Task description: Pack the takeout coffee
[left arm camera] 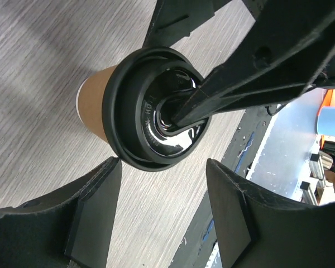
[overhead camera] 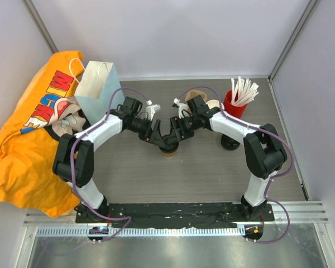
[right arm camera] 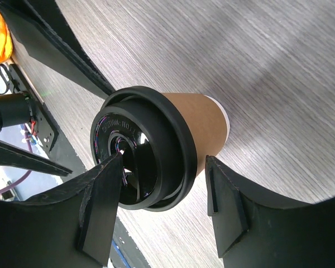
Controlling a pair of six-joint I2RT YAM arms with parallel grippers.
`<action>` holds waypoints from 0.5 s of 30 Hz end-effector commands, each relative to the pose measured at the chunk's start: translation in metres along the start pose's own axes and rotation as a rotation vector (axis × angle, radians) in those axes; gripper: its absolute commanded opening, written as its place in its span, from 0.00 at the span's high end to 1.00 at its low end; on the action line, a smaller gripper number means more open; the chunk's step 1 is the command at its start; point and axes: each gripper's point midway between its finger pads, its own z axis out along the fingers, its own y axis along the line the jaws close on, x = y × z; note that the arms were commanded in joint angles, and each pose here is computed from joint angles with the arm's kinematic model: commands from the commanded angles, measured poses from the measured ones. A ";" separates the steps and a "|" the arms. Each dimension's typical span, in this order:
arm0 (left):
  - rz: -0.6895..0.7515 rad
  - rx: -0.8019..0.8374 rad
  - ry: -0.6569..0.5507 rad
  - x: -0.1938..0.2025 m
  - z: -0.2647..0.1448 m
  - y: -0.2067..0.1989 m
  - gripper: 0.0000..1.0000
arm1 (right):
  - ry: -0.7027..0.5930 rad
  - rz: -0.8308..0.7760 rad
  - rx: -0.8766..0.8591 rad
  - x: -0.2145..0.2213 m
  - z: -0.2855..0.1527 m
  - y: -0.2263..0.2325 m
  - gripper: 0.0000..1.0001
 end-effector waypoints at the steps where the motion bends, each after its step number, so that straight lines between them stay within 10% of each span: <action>1: 0.061 0.041 -0.047 -0.018 -0.016 -0.019 0.34 | -0.058 -0.072 0.051 -0.016 -0.015 0.002 0.36; 15: 0.041 0.058 -0.071 -0.016 -0.024 -0.017 0.33 | -0.126 -0.202 0.112 -0.047 -0.069 0.013 0.05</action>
